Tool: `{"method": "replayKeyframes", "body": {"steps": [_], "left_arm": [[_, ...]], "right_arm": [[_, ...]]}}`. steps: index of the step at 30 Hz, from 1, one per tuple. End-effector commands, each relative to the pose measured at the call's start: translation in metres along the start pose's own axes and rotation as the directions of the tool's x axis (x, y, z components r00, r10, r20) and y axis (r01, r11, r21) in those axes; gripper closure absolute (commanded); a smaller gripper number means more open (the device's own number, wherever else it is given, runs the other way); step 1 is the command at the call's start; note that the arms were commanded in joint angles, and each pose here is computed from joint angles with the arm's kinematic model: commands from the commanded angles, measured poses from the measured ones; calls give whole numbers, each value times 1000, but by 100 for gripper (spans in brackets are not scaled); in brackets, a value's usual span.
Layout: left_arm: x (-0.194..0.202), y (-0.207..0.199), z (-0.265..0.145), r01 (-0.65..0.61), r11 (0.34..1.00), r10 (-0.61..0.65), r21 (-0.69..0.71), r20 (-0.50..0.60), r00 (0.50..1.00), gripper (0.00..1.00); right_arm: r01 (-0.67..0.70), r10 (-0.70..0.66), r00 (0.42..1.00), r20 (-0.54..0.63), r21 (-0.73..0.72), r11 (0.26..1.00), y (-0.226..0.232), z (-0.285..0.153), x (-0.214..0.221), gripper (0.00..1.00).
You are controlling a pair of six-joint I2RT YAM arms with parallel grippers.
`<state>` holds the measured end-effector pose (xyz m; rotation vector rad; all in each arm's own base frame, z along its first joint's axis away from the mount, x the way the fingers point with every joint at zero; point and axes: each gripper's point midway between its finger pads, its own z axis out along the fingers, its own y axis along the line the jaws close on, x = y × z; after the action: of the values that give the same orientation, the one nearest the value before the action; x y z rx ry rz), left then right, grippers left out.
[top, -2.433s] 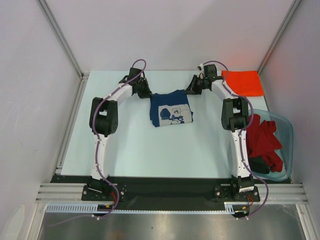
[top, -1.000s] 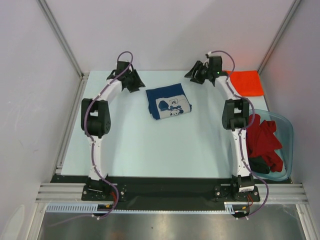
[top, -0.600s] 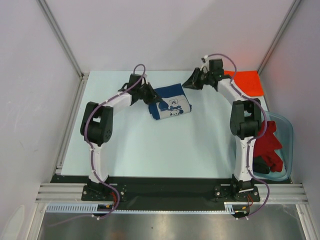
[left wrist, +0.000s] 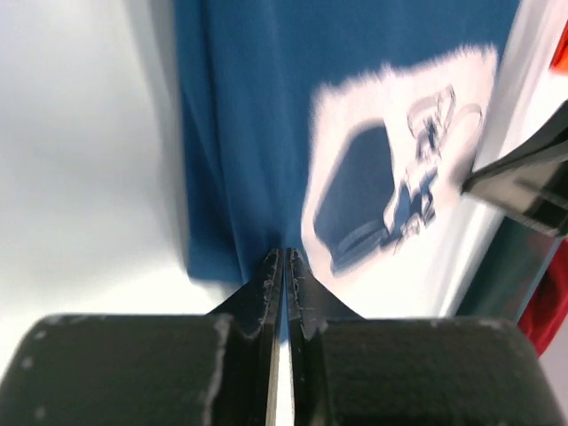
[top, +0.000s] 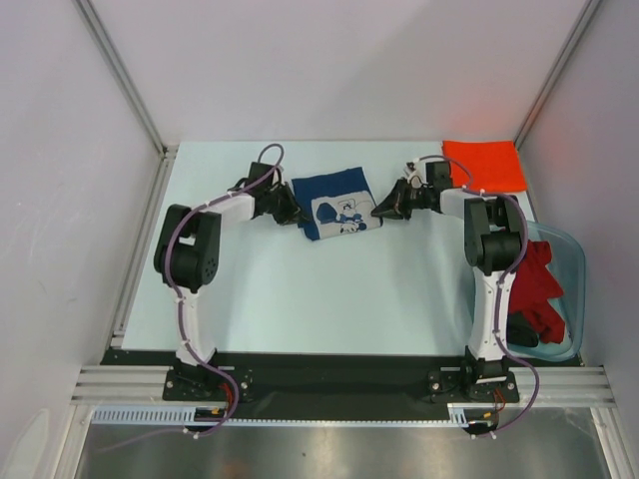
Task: Fold and stack the t-shirts
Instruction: Fold the tshirt, then neatly place the folded tshirt to the corner
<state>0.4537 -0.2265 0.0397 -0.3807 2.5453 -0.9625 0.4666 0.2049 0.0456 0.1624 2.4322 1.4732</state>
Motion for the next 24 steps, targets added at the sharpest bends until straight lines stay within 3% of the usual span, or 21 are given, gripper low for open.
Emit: {"method": "replayKeyframes", "body": {"steps": [1, 4, 5, 6, 7, 8, 9, 11, 13, 17, 19, 21, 23, 24], "left_arm": [[5, -30, -35, -143, 990, 143, -12, 31, 989, 92], [18, -52, -48, -250, 968, 251, -34, 36, 967, 90], [16, -53, -50, -283, 956, 287, -74, 53, 956, 83], [18, -58, -52, -324, 942, 330, -94, 56, 942, 74], [17, -67, -56, -404, 908, 411, -110, 54, 910, 64], [23, -76, -53, -467, 872, 479, -146, 59, 876, 48], [25, -81, -53, -511, 842, 526, -171, 57, 848, 43], [27, -96, -49, -635, 722, 675, -273, 78, 734, 36], [34, -117, -43, -724, 612, 779, -319, 82, 622, 35], [50, -133, -11, -814, 474, 874, -335, 69, 480, 35], [61, -151, 1, -866, 363, 930, -344, 82, 358, 34], [68, -156, 18, -895, 264, 964, -361, 70, 256, 34], [74, -162, 31, -901, 195, 981, -389, 52, 189, 34], [79, -148, 47, -909, 142, 987, -391, -7, 158, 35]], "right_arm": [[117, -116, 992, 39, -24, 993, 48, -21, -11, 89], [136, -138, 986, 92, 23, 990, 60, -37, -23, 79], [96, -106, 990, 97, 98, 991, 51, -42, -24, 66], [111, -126, 986, 112, 132, 985, 55, -48, -33, 65], [93, -112, 987, 118, 159, 983, 55, -53, -36, 64], [36, -59, 992, 113, 197, 980, 49, -61, -34, 62], [16, -44, 990, 131, 212, 977, 54, -65, -40, 60], [-51, 7, 988, 152, 287, 957, 50, -80, -37, 55], [-111, 48, 984, 174, 377, 919, 44, -95, -31, 52], [-159, 63, 979, 196, 526, 835, 33, -134, -17, 46], [-161, 62, 981, 186, 586, 794, 21, -152, -10, 44], [-196, 70, 972, 225, 608, 769, 9, -177, -16, 43], [-196, 64, 971, 231, 612, 766, 6, -188, -16, 42], [-193, 54, 969, 239, 608, 770, 9, -194, -17, 42]]}}
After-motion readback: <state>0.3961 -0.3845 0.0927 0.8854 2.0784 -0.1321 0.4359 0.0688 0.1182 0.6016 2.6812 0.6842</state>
